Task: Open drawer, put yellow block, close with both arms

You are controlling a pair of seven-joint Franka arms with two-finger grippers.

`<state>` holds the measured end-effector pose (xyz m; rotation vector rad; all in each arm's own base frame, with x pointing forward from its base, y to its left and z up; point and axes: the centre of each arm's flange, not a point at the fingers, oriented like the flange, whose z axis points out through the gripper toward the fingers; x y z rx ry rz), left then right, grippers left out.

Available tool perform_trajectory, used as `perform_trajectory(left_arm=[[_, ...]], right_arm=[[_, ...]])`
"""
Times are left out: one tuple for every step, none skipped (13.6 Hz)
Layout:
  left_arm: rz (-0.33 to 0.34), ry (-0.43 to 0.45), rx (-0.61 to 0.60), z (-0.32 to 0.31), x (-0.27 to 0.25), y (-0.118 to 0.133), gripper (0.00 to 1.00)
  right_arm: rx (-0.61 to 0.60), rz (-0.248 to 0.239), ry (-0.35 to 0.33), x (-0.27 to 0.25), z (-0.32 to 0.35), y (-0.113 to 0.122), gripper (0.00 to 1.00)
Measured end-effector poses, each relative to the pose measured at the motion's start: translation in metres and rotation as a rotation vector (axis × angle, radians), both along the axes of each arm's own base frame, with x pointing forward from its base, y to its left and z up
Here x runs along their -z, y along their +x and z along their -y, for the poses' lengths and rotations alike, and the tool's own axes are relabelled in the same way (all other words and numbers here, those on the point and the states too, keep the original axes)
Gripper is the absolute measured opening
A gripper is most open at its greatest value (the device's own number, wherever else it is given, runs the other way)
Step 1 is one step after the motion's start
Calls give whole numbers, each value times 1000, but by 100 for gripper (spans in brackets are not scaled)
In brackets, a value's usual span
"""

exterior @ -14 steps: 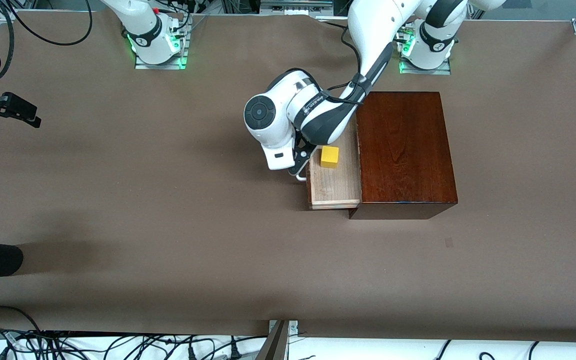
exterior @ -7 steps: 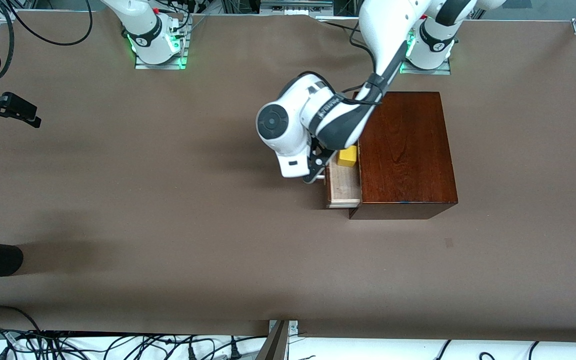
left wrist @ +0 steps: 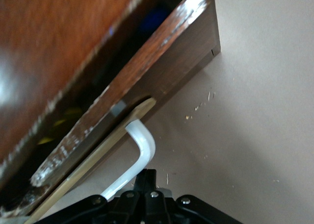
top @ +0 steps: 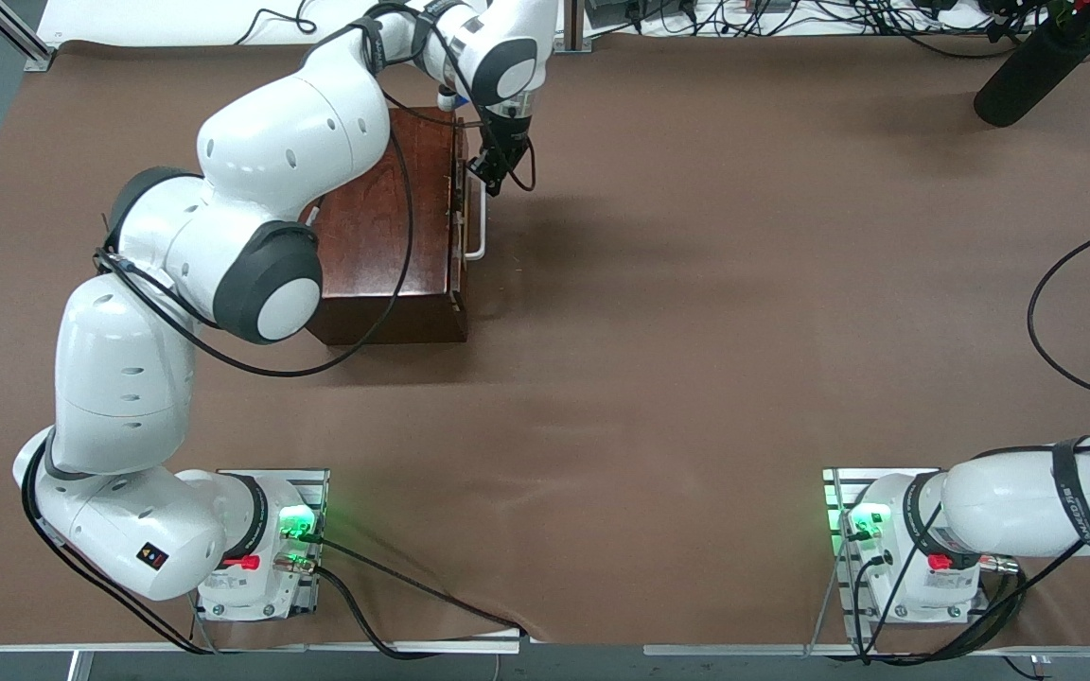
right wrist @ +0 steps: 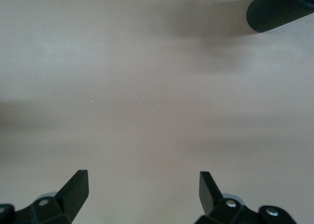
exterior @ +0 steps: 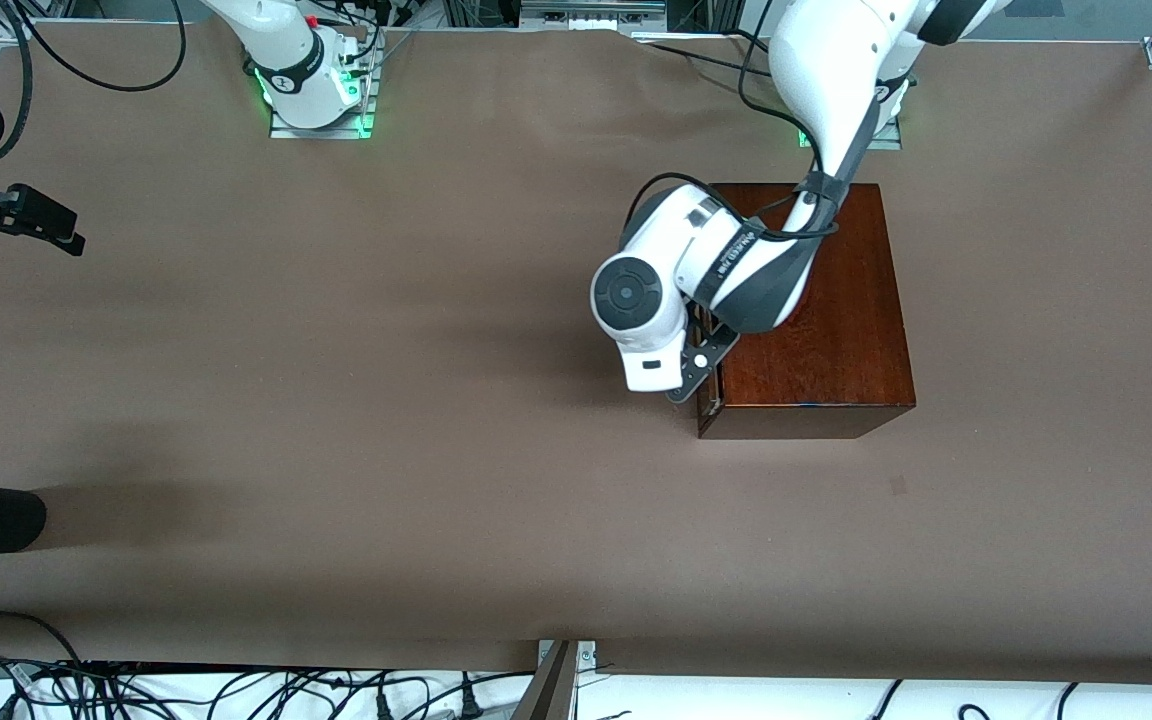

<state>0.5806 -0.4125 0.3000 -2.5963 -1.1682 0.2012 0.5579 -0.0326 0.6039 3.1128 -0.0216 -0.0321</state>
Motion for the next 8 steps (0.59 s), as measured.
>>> perform_trajectory(left_arm=[[0,-2,0,-4,-1,1,1],[2,-4,-3,-7,-2,3,1],[6,-7,-3,-8,-4,4,1],[11,-12,-1,-7,-7,4,1],[16,-20,-1,-6,-13,4,1],[15,-44,-9,-4,-22,2,1],[5,-82,-25,-1,-33,0,5],[-2,-116,-38,1,-43,-2,5]], right_arm=[[0,0,0,0,0,0,100],[0,0,0,0,0,0,100],[0,0,0,0,0,0,100],[0,0,0,0,0,0,100],[0,0,0,0,0,0,100],[0,0,0,0,0,0,100],[0,0,0,0,0,0,100],[0,0,0,0,0,0,100]])
